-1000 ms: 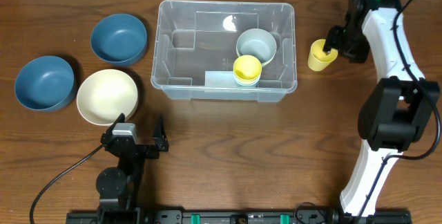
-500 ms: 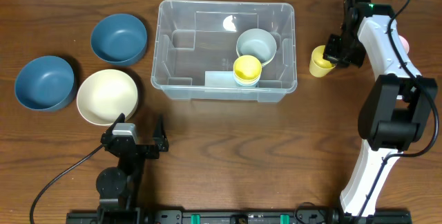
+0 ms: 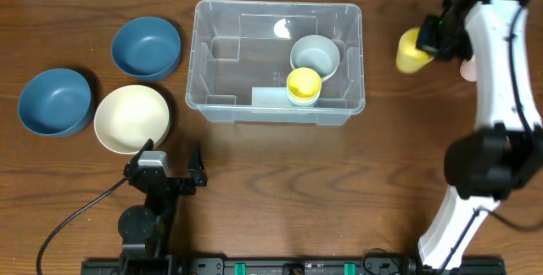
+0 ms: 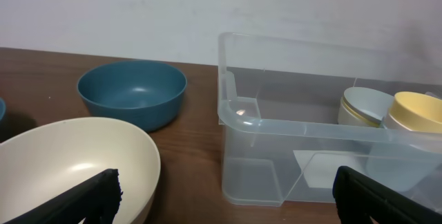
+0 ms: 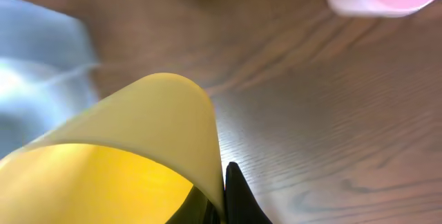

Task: Pack container
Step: 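Carry the yellow cup into the container, stack it, and release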

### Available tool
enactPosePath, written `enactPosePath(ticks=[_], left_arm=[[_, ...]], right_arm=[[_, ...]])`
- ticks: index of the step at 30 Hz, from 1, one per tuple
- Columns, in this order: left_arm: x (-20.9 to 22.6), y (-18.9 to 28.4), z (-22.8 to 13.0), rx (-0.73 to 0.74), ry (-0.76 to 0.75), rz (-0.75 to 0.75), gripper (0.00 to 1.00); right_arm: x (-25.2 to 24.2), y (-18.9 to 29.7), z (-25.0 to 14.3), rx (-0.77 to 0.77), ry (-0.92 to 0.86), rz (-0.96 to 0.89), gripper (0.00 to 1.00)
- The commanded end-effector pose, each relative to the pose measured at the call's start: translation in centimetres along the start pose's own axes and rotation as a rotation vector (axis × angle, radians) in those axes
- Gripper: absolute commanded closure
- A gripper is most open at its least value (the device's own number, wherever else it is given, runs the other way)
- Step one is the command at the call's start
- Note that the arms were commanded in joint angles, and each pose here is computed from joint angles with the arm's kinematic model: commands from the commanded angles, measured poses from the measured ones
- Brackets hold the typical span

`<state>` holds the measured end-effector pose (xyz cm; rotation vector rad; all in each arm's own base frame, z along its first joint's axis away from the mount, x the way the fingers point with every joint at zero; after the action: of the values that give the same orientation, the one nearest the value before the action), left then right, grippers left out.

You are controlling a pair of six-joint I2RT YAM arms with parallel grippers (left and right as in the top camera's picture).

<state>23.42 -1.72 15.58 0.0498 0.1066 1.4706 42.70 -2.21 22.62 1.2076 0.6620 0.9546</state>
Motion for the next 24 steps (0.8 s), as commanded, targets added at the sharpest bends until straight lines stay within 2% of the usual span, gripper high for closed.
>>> enactPosePath(ticks=[1,6,11,18,24], left_arm=[[0.1,-0.1,-1.5,0.046,-0.008,0.0,0.02],[0.1,-0.1,-1.5,0.046,-0.008,0.0,0.02],[0.1,-0.1,-1.5,0.046,-0.008,0.0,0.02],[0.1,-0.1,-1.5,0.046,-0.008,0.0,0.02],[0.1,-0.1,-1.5,0.046,-0.008,0.0,0.02]], right_arm=[[3.0,5.9,-1.3,-0.116,0.076,0.091,0.99],[8.0,8.0,-5.0,-0.134,0.22,0.159,0.99],[12.9,7.5,-8.8,-0.111,0.349,0.184,0.99],[16.4,3.9,-11.9,-0.029,0.447,0.147,0.99],[17.4,0.4,-13.6,0.057,0.475,0.086,0.99]])
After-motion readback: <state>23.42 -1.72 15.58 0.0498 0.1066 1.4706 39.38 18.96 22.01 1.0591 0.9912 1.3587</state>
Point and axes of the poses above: each gripper's point midway between its finger pads, its own y axis back along the fingers, its own x axis along the line the jaws close on, z = x × y, the point moved 1 cm from there along y, back along the fingers, and after that the axes turned 6 degrees about -y, right-handed, at the moved point
